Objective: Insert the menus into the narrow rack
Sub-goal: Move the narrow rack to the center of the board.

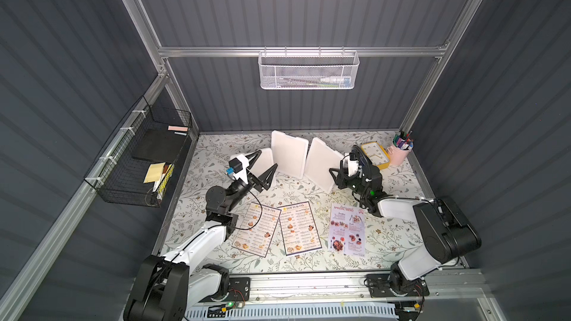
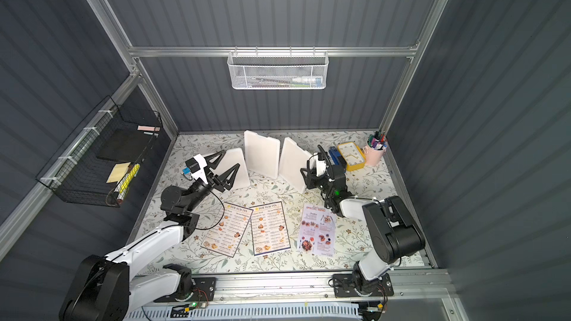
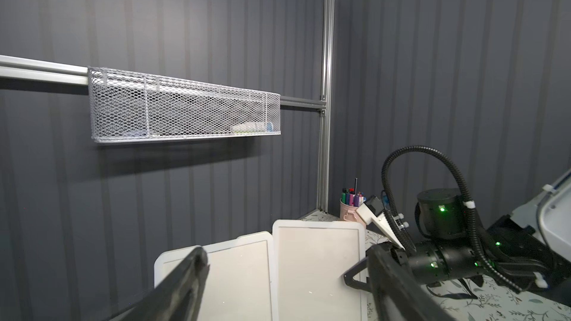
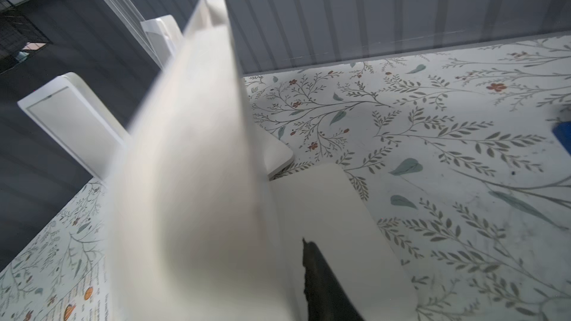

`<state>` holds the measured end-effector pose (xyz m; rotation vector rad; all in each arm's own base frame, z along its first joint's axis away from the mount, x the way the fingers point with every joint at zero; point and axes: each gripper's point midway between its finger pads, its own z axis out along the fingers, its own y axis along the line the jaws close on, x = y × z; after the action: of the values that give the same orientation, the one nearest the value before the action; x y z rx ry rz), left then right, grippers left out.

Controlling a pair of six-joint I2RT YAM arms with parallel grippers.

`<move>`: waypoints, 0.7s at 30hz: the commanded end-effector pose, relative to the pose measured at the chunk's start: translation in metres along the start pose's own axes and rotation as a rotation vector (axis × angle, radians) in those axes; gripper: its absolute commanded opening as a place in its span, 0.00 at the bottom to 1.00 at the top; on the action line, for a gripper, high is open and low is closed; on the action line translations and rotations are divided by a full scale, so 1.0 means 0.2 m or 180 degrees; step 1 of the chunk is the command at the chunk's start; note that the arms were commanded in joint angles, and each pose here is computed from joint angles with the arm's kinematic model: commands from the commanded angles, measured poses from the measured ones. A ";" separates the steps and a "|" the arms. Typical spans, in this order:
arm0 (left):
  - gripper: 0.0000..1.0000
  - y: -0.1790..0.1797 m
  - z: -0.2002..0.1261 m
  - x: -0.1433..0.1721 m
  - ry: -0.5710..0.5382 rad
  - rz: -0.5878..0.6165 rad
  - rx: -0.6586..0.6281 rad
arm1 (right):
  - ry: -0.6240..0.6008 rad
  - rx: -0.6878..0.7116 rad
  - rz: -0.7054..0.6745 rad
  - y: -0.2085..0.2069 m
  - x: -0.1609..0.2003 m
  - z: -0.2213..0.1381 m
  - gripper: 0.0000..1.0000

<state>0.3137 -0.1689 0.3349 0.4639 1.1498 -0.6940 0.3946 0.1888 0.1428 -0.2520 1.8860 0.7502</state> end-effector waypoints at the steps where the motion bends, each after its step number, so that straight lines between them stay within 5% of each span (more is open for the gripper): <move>1: 0.81 0.09 0.03 -0.03 -0.0018 -0.0022 -0.0415 | 0.0075 -0.0219 -0.0067 0.09 0.03 -0.06 0.31; 9: 0.81 0.12 0.04 -0.02 0.0059 -0.0258 -0.0930 | 0.0281 -0.0489 -0.0175 0.26 0.13 -0.20 0.25; 15: 0.99 0.10 0.08 0.01 0.0154 -0.0643 -0.0981 | 0.0366 -0.0521 -0.0226 0.31 0.17 -0.25 0.23; 21: 0.99 0.14 0.07 -0.01 0.0096 -0.0855 -0.1138 | 0.0359 -0.0625 -0.0248 0.37 0.18 -0.29 0.16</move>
<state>0.3410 -0.1646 0.3262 0.0909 1.3615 -0.6741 0.3125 0.2075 0.1543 -0.4473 1.8944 0.8314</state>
